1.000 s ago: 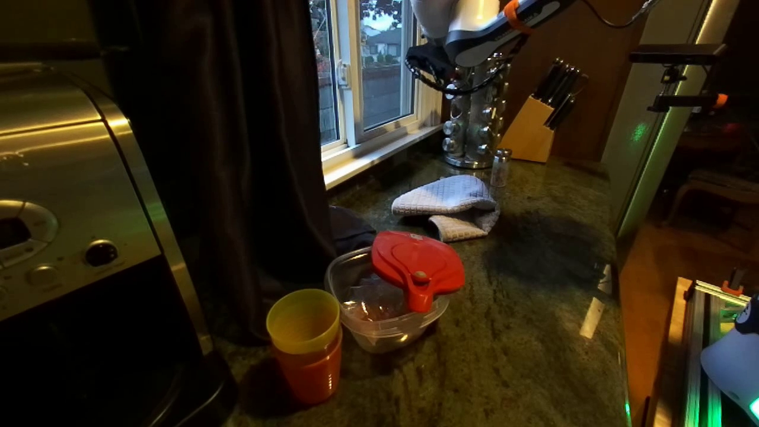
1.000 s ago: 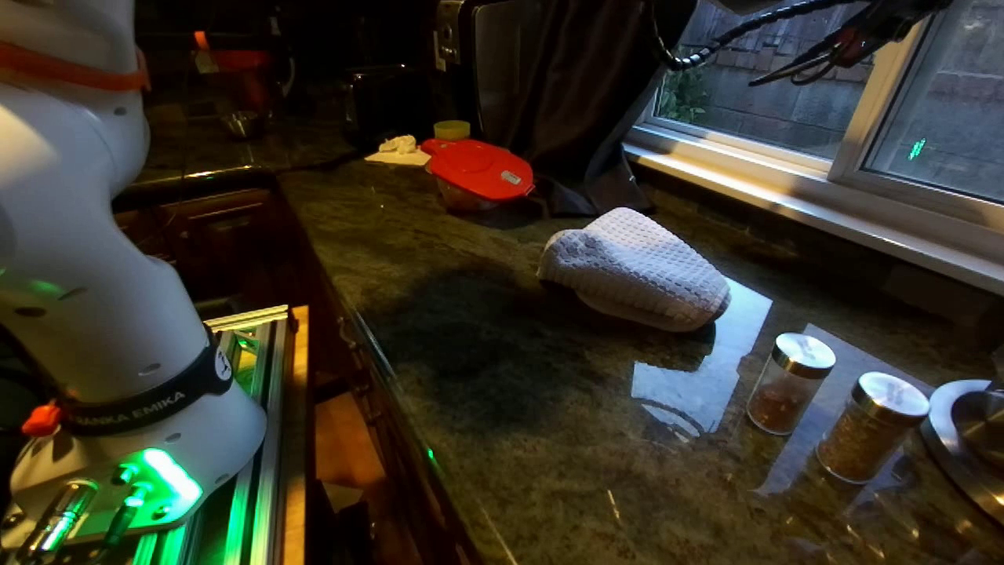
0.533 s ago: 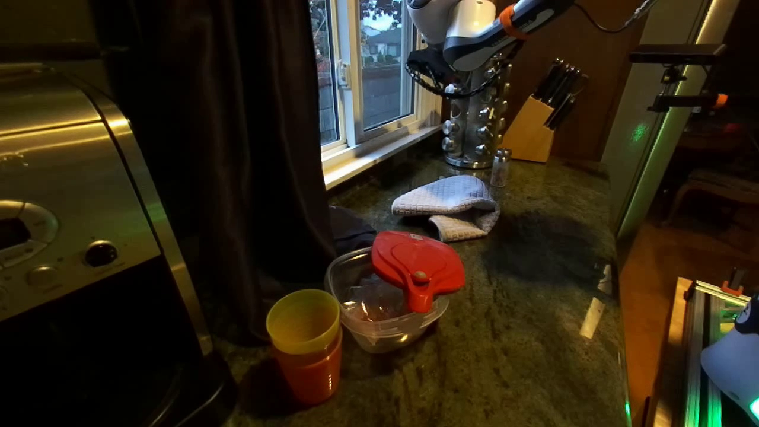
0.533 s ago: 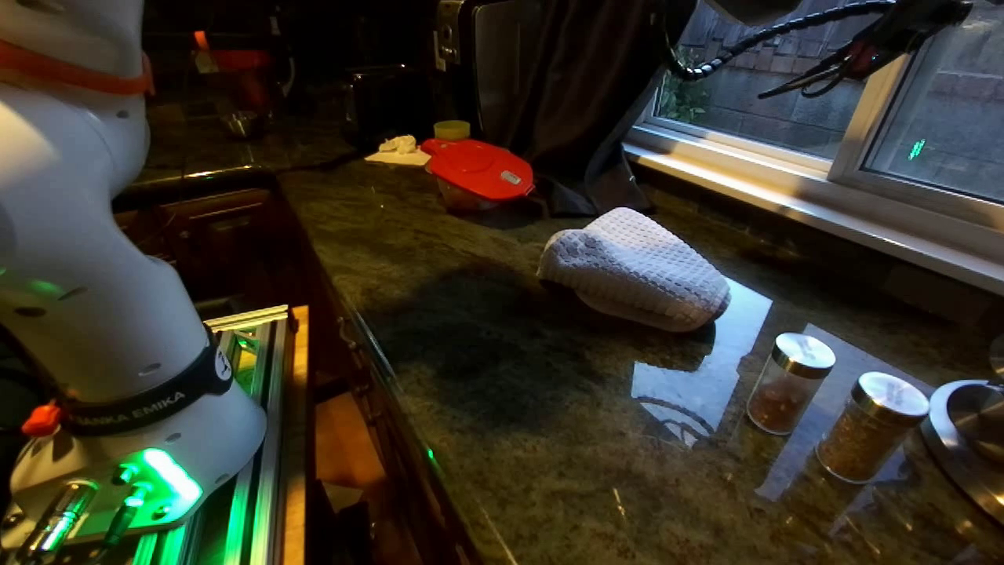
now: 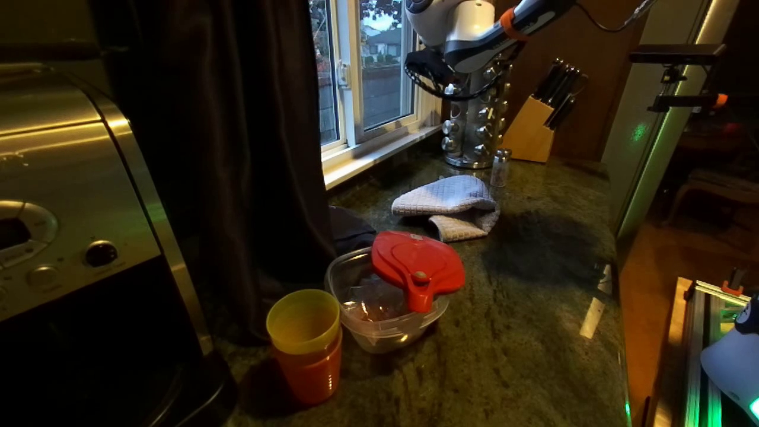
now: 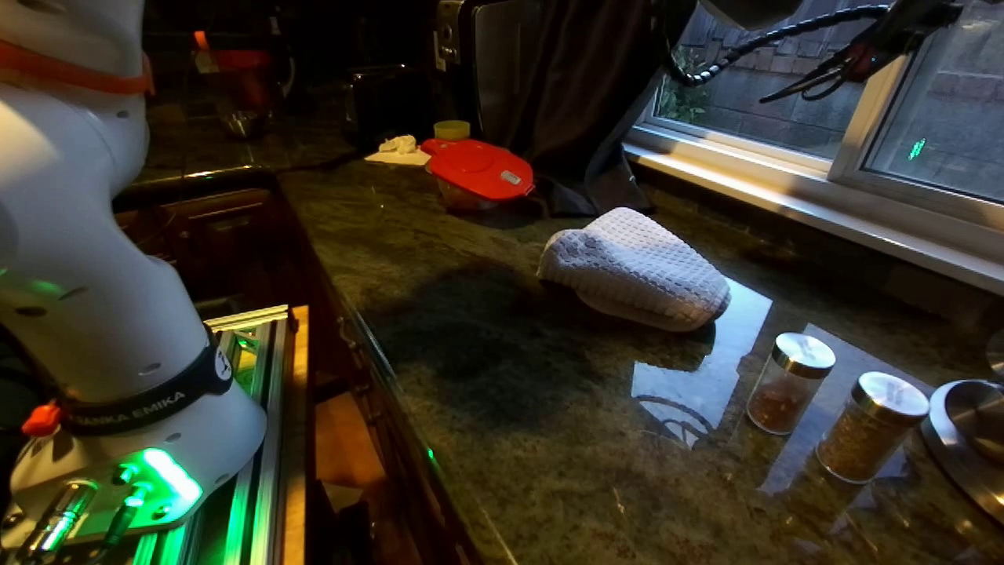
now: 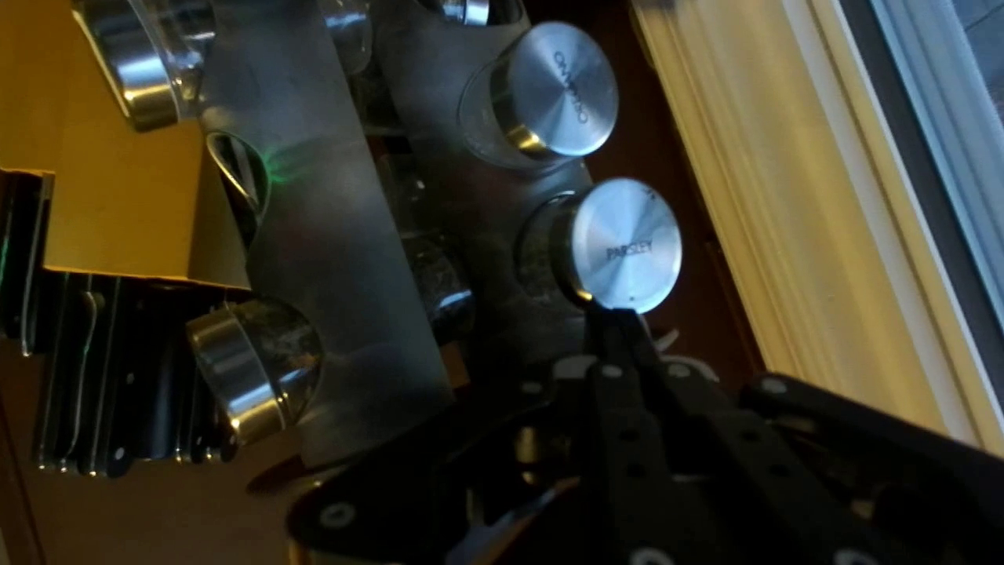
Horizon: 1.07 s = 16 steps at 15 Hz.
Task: Put one glass jar on the silver stand.
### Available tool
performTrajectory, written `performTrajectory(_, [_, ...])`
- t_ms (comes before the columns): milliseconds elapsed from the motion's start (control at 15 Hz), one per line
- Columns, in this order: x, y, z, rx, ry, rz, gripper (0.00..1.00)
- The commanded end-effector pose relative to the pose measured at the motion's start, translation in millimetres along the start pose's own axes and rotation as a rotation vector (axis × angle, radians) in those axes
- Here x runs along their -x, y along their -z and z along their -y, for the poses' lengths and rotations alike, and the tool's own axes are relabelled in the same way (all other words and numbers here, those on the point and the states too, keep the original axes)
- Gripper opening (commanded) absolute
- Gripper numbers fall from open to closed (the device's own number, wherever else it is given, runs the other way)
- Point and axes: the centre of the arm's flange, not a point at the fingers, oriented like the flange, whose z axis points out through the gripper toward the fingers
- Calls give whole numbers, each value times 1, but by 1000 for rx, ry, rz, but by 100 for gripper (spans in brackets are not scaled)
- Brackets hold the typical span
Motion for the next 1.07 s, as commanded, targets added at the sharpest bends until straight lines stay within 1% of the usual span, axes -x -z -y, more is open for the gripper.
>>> performTrajectory(0, [-4, 15, -11, -91, 42, -16, 0])
performTrajectory(133, [-9, 20, -9, -124, 51, -34, 0])
performTrajectory(200, [-10, 21, -8, -126, 48, -57, 0])
performTrajectory(267, [-12, 21, -8, -116, 60, -81, 0])
performTrajectory(600, [-17, 16, -11, -73, 116, -136, 0])
performTrajectory(867, [-15, 11, -16, -21, 177, -161, 0])
performTrajectory(1000, [-12, 10, -19, -8, 206, -163, 0])
